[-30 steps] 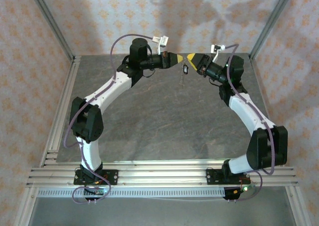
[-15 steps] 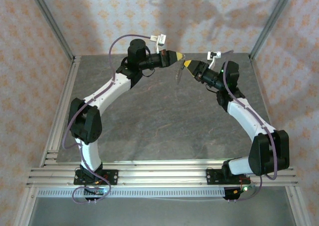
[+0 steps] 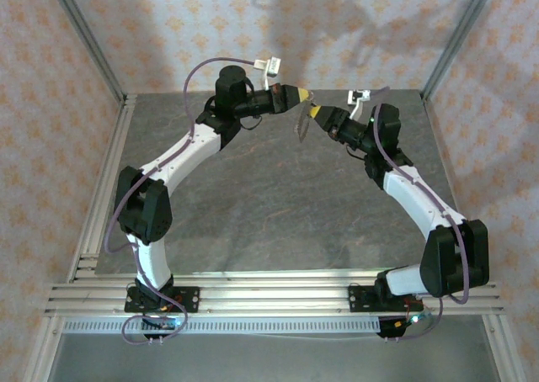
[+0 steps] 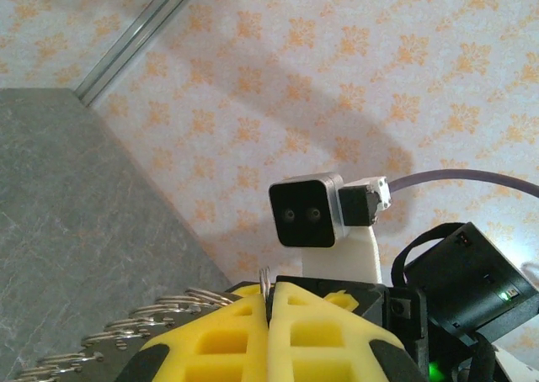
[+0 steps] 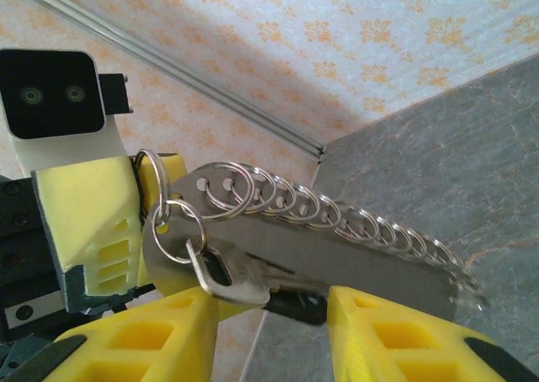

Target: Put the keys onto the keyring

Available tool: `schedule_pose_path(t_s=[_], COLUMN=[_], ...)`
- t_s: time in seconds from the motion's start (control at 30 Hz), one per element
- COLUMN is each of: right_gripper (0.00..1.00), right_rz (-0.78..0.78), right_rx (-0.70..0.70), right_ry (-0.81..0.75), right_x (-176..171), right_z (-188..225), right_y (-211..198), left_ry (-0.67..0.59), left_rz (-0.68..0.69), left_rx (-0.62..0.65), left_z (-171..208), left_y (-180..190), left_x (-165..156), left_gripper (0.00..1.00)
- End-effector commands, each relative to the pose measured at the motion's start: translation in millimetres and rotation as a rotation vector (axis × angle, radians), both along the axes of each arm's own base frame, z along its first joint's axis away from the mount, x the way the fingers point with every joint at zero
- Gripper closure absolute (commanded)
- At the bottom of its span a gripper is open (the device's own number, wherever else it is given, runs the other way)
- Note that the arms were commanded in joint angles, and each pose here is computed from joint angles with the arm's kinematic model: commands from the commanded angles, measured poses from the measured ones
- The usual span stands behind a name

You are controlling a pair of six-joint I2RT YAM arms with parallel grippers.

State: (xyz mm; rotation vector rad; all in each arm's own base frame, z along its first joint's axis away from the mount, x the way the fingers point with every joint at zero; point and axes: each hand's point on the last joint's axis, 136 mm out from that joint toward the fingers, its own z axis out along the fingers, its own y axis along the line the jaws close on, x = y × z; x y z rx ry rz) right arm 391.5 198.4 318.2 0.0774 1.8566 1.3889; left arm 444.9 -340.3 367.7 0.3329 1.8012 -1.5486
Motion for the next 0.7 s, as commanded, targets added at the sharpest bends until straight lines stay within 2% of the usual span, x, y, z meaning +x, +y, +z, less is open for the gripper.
schedule_pose_path(t_s=[0.0, 0.13, 0.23, 0.5, 0.67], right_gripper=[0.62, 0.62, 0.68, 1.0, 1.0], right_rz=[0.002, 0.022, 0.029, 0.056, 0.067], right_rx=[-0.016, -0.03, -0.038, -0.062, -0.066], right_ry=[-0.082, -0.089, -0.093, -0.096, -0.092], right_x=[0, 0, -1, -13, -20], right_z=[24, 25, 26, 25, 20], right_y=[4, 11, 14, 14, 15], left_ry=[-0.104, -0.1, -0.098, -0.099, -0.103], left_rz=[0.0, -0.003, -0.002, 0.01, 0.019], left_rx=[-0.056, -0.056, -0.055, -0.076, -0.092], left_z=[42, 41, 39, 43, 46], left_y=[3, 2, 2, 3, 4], left_x=[-14, -14, -13, -12, -11], left_gripper=[1.0, 1.0, 1.0, 1.0, 1.0])
